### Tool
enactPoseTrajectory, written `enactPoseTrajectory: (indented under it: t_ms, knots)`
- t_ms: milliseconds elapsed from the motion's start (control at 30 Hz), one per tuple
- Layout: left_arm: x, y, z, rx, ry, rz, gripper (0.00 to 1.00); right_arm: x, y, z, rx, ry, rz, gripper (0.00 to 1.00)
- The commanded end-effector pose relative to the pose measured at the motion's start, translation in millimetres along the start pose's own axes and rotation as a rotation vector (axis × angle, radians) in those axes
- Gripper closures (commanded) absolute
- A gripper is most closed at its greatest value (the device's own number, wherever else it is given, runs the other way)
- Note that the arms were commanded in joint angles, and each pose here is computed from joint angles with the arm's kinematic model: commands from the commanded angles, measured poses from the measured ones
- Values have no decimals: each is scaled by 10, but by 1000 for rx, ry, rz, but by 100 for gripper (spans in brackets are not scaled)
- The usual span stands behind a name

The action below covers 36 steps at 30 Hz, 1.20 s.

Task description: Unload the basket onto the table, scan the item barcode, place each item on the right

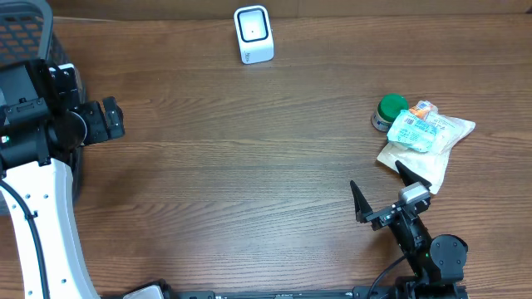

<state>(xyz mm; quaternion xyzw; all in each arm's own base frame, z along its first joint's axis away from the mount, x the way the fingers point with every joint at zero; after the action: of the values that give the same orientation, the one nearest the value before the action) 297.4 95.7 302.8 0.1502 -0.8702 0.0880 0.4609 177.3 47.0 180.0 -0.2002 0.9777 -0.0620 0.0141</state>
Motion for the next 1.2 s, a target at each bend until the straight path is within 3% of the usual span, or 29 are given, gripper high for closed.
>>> enactPoseTrajectory:
  t_ms: [0, 433, 900, 1167]
  knots:
    - [2, -31, -18, -16, -5, 12, 0, -1, 8, 32, -9, -4, -4, 0]
    - [49, -38, -19, -18, -18, 14, 1, -1, 8, 32, -9, -4, -4, 0]
    - [1157, -541, 218, -180, -320, 183, 0, -1, 8, 32, -9, -4, -4, 0]
    - [1340, -532, 568, -227, -346, 205, 0, -1, 8, 32, -9, -4, -4, 0]
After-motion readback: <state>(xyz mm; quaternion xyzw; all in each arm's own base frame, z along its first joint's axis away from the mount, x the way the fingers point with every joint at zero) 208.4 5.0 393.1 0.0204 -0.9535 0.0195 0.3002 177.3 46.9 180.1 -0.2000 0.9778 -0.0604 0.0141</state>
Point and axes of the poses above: each gripper's point midway between its finger pads, its own x axis back along the fingers, its own y axis along the line the jaws close on, z = x × y, the point moved 6 cm from there along x, back along the fingers, and after that the axes turned 4 degrees about x, right-handed, at the moved point
